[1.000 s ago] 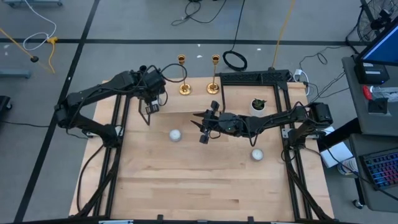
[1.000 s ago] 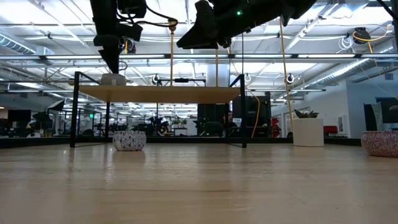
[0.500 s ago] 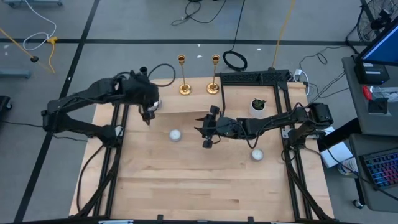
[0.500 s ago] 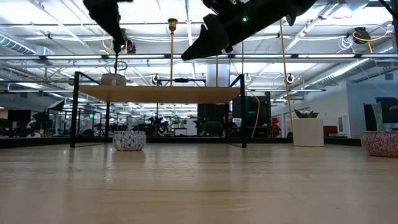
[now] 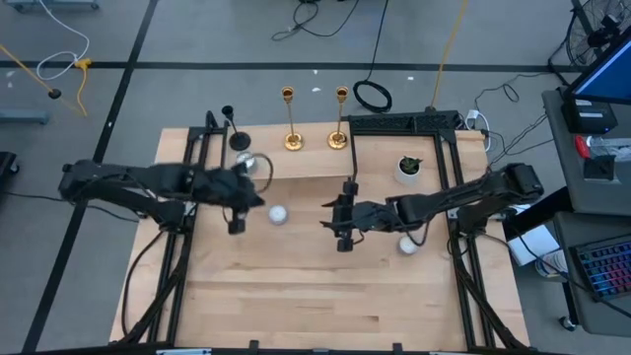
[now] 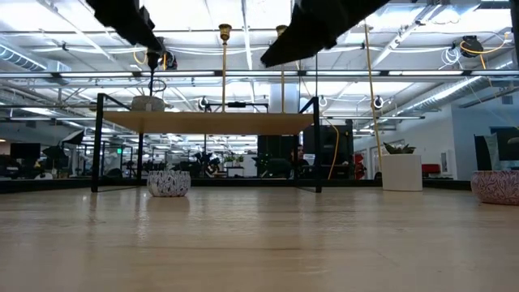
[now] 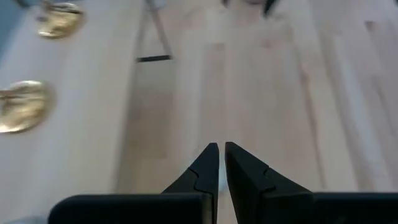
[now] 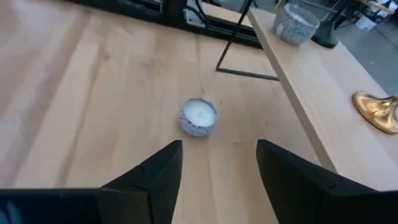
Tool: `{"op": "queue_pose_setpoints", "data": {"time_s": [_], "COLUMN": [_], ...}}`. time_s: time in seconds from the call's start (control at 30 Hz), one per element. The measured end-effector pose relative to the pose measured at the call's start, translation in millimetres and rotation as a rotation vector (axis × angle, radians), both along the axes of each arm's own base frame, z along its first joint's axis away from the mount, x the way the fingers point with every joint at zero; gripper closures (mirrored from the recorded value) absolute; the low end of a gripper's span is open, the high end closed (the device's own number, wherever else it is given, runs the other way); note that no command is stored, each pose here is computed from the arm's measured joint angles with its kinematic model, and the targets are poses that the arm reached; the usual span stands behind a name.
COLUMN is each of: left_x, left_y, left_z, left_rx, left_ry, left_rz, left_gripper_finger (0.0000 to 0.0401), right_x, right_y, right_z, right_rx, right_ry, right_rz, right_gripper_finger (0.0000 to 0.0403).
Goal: Pick & Place candle stick holders
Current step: Put the white patterned scented candle on the shelf
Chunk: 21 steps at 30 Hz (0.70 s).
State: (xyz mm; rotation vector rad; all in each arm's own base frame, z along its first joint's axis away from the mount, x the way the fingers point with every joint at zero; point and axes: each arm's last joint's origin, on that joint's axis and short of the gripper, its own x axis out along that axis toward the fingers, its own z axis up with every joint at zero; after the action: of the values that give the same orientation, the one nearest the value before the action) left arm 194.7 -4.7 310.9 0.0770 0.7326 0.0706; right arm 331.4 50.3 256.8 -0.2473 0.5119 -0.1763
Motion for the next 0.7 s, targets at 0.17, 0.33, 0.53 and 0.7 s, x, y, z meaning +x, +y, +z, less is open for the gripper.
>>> {"op": "queue_pose_setpoints", "data": {"time_s": [0.17, 0.33, 0.53, 0.7], "left_x": [14, 26, 41, 50], "left_y": [-17, -23, -19, -12], "left_z": [-39, -66, -84, -100], "left_rx": [-0.038, -0.080, -0.030, -0.063], "left_ry": [-0.032, 0.001, 0.067, 0.132], "left_rz": [-0.043, -0.014, -0.023, 0.022], "left_gripper_finger": [0.0366, 0.0366, 0.0365, 0.0335], "right_x": [-12, -14, -14, -14], "right_y": [2, 2, 2, 2], "right_z": [13, 16, 15, 15], "right_rx": [0.038, 0.034, 0.033, 0.032], "right_ry": [-0.015, -0.018, -0.012, -0.007], "right_rz": [-0.008, -0.003, -0.004, -0.003], "right_gripper_finger": [0.0205, 0.0206, 0.0207, 0.0210]}}
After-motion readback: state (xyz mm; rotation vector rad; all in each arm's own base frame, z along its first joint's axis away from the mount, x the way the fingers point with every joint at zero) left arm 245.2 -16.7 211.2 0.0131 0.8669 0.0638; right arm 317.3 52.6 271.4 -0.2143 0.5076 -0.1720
